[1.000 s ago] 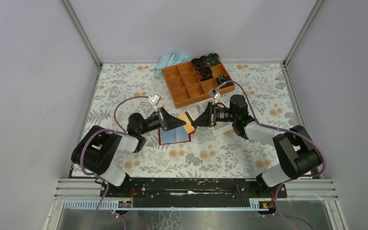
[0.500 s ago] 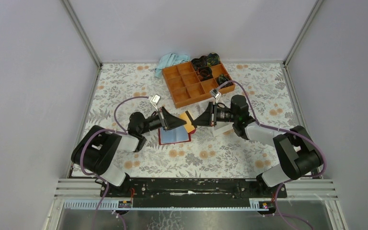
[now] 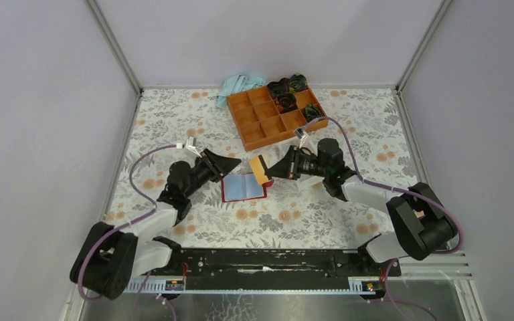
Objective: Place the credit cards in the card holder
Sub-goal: Pick up the credit card from the storage box, then insert the credit card into the card holder.
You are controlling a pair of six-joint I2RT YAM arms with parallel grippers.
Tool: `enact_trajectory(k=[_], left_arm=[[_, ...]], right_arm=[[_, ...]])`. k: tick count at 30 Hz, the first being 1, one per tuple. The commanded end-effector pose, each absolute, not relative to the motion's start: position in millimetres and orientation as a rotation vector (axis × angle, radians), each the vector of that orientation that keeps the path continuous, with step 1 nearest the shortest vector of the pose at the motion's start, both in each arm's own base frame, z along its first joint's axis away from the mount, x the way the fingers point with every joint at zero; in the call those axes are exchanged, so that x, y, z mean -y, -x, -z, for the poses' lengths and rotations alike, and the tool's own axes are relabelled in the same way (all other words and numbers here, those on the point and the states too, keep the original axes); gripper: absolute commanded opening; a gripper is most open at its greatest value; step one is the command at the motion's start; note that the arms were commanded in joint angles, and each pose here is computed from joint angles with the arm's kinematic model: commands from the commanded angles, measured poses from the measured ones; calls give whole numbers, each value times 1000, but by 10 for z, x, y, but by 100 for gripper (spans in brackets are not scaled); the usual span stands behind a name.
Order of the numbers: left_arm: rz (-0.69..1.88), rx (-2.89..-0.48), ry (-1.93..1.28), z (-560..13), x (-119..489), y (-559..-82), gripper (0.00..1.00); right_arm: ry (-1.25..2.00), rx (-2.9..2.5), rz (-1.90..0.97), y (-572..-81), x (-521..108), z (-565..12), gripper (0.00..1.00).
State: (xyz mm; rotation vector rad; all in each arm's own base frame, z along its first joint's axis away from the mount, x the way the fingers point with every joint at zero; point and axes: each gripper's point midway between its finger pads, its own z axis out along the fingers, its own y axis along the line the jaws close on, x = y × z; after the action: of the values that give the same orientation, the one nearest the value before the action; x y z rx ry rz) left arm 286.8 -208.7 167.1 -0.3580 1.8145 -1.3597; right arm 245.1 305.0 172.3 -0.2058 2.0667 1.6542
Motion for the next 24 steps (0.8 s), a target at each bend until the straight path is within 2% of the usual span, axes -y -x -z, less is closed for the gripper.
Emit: enact_trajectory(k=[1,9,17,24], left_arm=[[1021,-1921,527,-1189,1665,-2946,39],[919,-2021,629,-721,1519,-2817,30],[875,-2046,708,-479,1422,-2733,30],[856,-2055,722,-419,1396,-2716,30]], right_arm=[[202,-2105,-1451,-2568,-3220,-1623,0],[109,-2200,-1299,-2651,-3408,-1109,0],[25,-2241,-1197,-2689,-3444,-688,0],[-15,-2244,-1171,-2729,-3466,-549,0]])
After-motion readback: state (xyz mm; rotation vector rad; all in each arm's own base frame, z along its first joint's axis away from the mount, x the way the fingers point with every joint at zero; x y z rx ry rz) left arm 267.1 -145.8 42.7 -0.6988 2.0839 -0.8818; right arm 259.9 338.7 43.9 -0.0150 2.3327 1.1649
